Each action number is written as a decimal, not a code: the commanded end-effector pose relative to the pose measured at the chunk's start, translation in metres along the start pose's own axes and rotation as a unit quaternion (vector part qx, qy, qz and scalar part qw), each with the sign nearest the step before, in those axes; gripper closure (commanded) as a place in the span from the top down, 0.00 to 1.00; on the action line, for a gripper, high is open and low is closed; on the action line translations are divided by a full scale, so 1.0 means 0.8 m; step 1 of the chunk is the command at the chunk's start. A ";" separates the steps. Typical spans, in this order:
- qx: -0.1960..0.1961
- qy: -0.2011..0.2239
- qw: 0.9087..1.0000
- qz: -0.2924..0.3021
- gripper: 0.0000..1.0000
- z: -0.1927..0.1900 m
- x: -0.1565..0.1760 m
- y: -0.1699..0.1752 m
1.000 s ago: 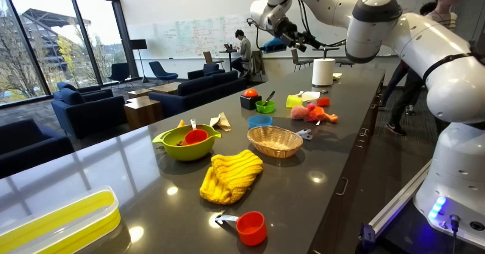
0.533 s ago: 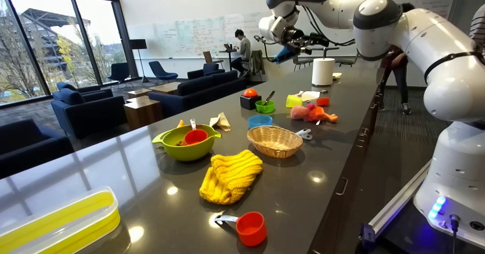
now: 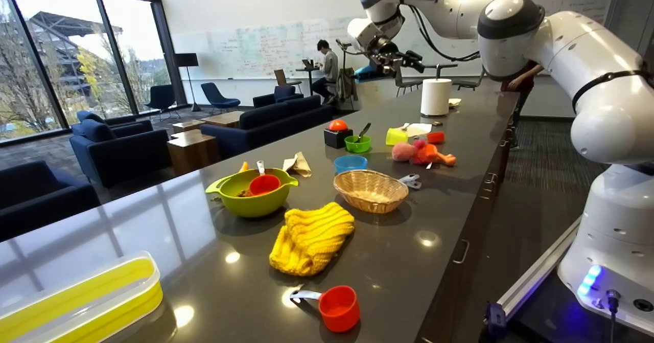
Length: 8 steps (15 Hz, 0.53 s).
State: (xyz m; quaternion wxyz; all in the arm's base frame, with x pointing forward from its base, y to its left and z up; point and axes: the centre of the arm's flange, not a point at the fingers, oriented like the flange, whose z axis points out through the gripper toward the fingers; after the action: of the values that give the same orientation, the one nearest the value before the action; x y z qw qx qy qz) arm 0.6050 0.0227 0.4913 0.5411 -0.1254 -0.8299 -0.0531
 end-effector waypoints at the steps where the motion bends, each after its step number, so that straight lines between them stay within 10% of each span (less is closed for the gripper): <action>1: -0.076 -0.055 0.995 -0.035 0.97 0.000 0.067 0.027; 3: -0.105 -0.098 0.989 -0.046 0.99 -0.004 0.087 0.043; 8: -0.008 -0.204 0.979 0.002 1.00 0.005 0.049 0.081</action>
State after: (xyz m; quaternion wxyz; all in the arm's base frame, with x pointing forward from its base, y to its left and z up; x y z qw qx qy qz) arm 0.6098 0.0780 0.5547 0.4031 -0.1437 -0.8998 -0.0853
